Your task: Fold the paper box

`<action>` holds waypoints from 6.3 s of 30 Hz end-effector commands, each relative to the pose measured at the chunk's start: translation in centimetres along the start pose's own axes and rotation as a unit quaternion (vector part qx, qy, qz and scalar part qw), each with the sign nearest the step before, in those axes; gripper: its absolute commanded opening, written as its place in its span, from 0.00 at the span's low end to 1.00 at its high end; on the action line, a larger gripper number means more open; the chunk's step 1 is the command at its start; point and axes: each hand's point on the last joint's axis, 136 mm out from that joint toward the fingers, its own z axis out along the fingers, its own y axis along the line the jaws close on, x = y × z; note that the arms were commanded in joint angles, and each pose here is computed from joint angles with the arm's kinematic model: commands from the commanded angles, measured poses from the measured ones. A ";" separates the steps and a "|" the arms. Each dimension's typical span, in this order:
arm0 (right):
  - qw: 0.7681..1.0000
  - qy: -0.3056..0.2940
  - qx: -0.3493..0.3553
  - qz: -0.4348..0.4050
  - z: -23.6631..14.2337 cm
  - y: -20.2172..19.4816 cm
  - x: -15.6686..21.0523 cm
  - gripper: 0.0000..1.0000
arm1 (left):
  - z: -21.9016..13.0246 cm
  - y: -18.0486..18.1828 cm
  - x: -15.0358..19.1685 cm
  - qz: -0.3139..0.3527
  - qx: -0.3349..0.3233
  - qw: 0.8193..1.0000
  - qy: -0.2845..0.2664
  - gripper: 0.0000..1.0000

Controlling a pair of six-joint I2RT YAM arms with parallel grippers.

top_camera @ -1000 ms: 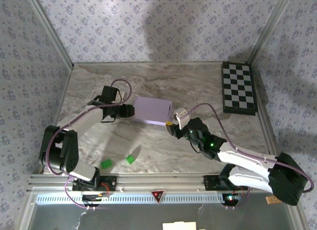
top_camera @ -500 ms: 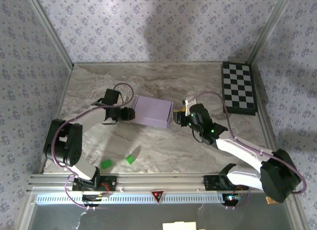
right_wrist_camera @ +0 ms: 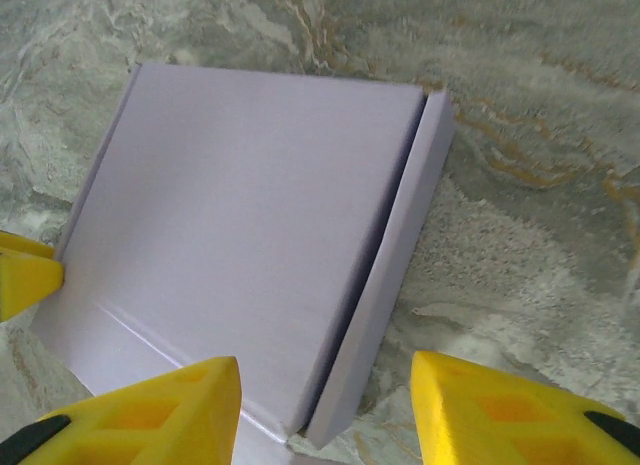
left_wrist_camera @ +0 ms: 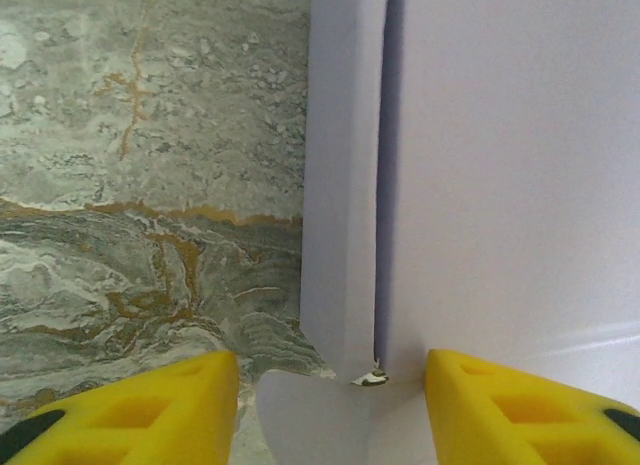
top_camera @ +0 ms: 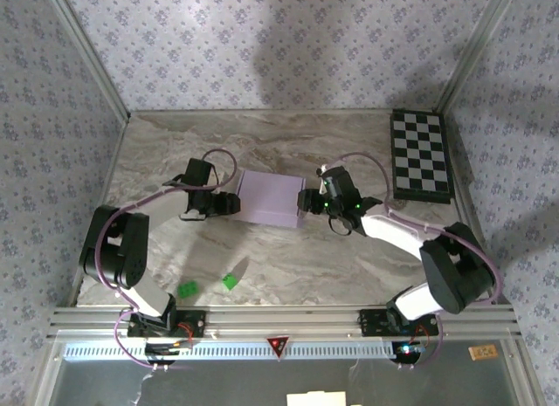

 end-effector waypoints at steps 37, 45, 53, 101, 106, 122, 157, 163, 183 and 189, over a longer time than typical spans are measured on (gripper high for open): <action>0.990 0.139 0.014 0.007 4.2 -1.4 4.8 0.05 | 1.6 -4.7 2.0 0.026 0.097 0.990 0.097 0.12; 0.984 0.175 0.020 -0.028 1.0 -0.8 6.7 0.12 | 0.6 -6.3 6.4 0.025 0.109 0.988 0.111 0.22; 0.982 0.169 0.060 -0.054 -2.0 -2.0 7.1 0.25 | -1.5 -7.7 8.3 0.036 0.109 0.988 0.106 0.38; 0.901 0.061 -0.123 -0.411 -7.2 3.7 6.6 0.60 | 6.4 -10.0 -3.9 0.232 0.097 0.951 0.180 0.50; 0.892 0.066 -0.143 -0.424 -7.4 4.2 7.1 0.59 | 7.0 -9.6 -3.9 0.229 0.092 0.952 0.181 0.45; 0.758 0.122 -0.218 -0.603 -5.7 6.6 11.9 0.78 | 8.3 -8.0 -3.3 0.225 0.061 0.953 0.193 0.41; 0.641 0.136 -0.190 -0.731 0.2 8.0 2.0 0.78 | 9.6 -7.2 -4.5 0.239 0.026 0.949 0.203 0.40; 0.639 0.142 -0.198 -0.729 0.5 8.4 1.2 0.69 | 9.9 -7.6 -4.2 0.242 0.030 0.948 0.205 0.39; 0.658 0.186 -0.232 -0.692 -0.1 8.8 -0.2 0.46 | 7.3 -9.1 -5.6 0.234 0.057 0.956 0.165 0.41; 0.707 0.224 -0.242 -0.626 -2.5 9.0 -0.2 0.39 | 1.8 -9.3 -8.3 0.189 0.094 0.974 0.083 0.43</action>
